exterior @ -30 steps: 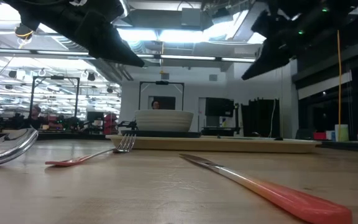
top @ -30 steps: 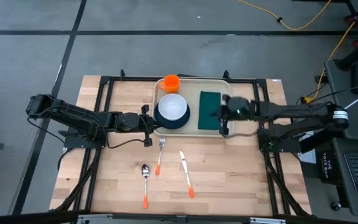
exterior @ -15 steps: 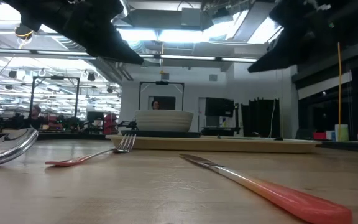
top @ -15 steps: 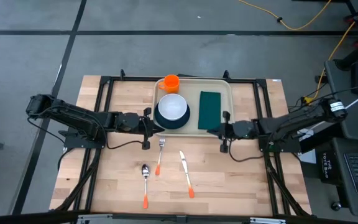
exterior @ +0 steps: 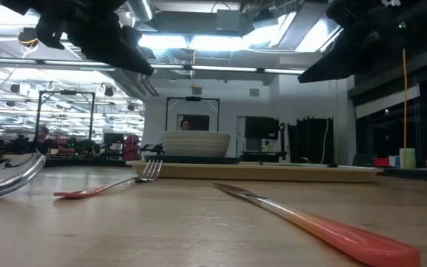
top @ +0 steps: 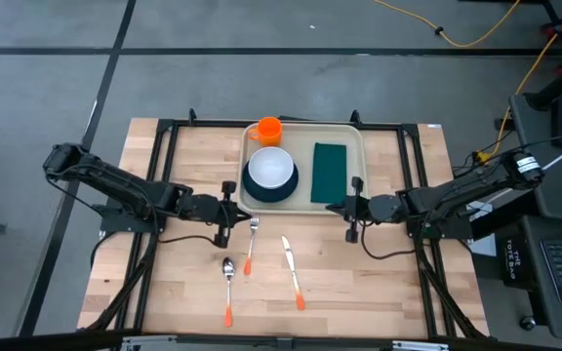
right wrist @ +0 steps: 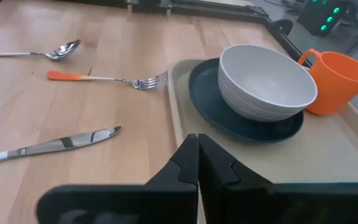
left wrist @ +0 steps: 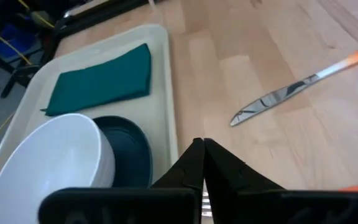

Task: Set up tray
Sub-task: Put the orange fork on top of the napkin to the right of the green plate on the gray serving tray

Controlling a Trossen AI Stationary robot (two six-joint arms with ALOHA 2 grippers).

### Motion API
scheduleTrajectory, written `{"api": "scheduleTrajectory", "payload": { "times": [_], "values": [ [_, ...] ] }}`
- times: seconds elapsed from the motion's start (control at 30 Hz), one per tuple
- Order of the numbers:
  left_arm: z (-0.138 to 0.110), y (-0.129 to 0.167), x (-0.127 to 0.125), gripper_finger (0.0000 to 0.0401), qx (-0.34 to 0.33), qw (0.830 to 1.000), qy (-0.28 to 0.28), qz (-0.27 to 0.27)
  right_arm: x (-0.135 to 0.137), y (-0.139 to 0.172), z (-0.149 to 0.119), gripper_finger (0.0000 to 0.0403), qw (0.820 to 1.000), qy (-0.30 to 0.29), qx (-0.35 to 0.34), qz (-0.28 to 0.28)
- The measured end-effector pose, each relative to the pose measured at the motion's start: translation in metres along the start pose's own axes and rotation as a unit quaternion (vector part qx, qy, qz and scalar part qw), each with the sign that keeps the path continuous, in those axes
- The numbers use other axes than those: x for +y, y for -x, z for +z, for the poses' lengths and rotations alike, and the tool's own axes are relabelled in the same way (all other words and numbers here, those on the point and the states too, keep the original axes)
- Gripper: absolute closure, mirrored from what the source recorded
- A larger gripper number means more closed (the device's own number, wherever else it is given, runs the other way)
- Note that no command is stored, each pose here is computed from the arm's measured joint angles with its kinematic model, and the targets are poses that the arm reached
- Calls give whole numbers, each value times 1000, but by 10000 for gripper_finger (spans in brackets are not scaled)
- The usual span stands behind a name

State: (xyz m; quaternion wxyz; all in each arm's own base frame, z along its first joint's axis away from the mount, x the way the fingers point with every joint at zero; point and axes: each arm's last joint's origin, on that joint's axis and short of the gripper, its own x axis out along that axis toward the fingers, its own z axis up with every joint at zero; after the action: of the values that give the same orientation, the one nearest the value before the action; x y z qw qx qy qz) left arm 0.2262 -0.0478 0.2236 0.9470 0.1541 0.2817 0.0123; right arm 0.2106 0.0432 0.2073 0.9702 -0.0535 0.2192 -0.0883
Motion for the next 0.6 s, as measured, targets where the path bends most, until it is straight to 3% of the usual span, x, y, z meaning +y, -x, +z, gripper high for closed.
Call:
{"api": "scheduleTrajectory", "payload": {
  "times": [0.13, 0.37, 0.6],
  "values": [
    [-2, -7, -3, 399, 6, 1000, -6, -9, 0, 0, 1, 402, 1000, -2, -6, 0],
    [-20, -39, -17, 398, 76, 996, -41, -38, 0, 0, 2, 402, 1000, -2, -10, 0],
    [-26, -46, -22, 399, 95, 993, -59, -33, 0, 0, 2, 392, 1000, -1, -10, 0]
  ]
}}
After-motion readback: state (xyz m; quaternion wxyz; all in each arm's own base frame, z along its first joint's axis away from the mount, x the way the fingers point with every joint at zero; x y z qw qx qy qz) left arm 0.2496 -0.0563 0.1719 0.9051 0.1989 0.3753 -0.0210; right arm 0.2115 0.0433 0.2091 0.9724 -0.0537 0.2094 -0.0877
